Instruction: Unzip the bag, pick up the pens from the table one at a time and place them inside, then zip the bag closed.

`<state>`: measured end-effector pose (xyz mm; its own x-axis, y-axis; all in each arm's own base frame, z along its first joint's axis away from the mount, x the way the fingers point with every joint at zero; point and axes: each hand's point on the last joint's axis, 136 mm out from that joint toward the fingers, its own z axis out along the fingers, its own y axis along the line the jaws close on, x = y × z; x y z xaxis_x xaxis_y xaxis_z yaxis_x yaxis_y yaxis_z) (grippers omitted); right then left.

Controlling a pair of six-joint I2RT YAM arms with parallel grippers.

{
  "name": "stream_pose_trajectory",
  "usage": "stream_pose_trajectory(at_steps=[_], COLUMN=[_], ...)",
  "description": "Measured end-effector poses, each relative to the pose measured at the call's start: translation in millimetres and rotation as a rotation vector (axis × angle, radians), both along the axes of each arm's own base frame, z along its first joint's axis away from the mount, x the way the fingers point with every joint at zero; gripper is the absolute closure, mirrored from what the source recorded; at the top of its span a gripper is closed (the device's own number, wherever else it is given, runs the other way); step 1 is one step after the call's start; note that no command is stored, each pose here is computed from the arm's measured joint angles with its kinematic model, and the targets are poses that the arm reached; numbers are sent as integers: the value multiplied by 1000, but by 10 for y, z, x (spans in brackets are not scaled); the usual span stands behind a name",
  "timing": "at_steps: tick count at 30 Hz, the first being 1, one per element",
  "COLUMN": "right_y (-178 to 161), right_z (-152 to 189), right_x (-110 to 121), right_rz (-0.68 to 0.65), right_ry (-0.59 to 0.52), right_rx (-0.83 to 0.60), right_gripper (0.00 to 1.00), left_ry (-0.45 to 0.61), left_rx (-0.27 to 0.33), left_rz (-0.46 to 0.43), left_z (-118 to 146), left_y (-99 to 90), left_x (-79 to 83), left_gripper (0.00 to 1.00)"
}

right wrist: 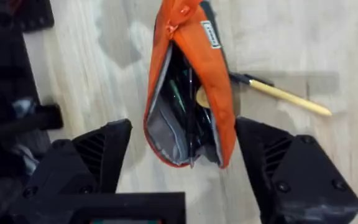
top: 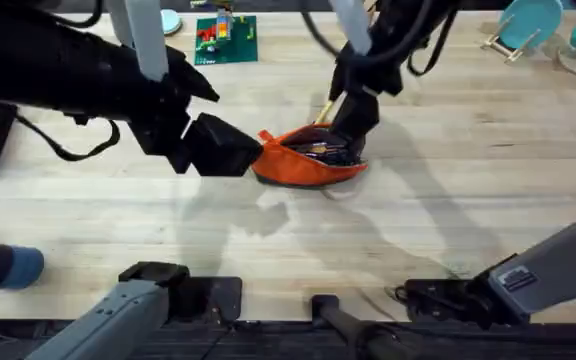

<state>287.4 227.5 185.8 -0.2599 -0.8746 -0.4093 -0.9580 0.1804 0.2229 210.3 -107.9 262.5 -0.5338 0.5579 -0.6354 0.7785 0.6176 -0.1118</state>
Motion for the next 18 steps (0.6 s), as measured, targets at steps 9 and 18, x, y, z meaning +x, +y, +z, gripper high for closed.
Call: stream_pose_trajectory(at_steps=[9,18], right_y=[-205,-563], right_z=[333,524], right_x=[161,321], right_rz=[-266,-569], right_ry=[63,161], right_rx=[-2,-9], right_gripper=[6,6], left_ry=[-10,-40], left_rx=[-1,-16], left_rz=[0,24], left_z=[10,59], left_y=[-2,-9], left_x=[21,114], left_gripper=[6,6])
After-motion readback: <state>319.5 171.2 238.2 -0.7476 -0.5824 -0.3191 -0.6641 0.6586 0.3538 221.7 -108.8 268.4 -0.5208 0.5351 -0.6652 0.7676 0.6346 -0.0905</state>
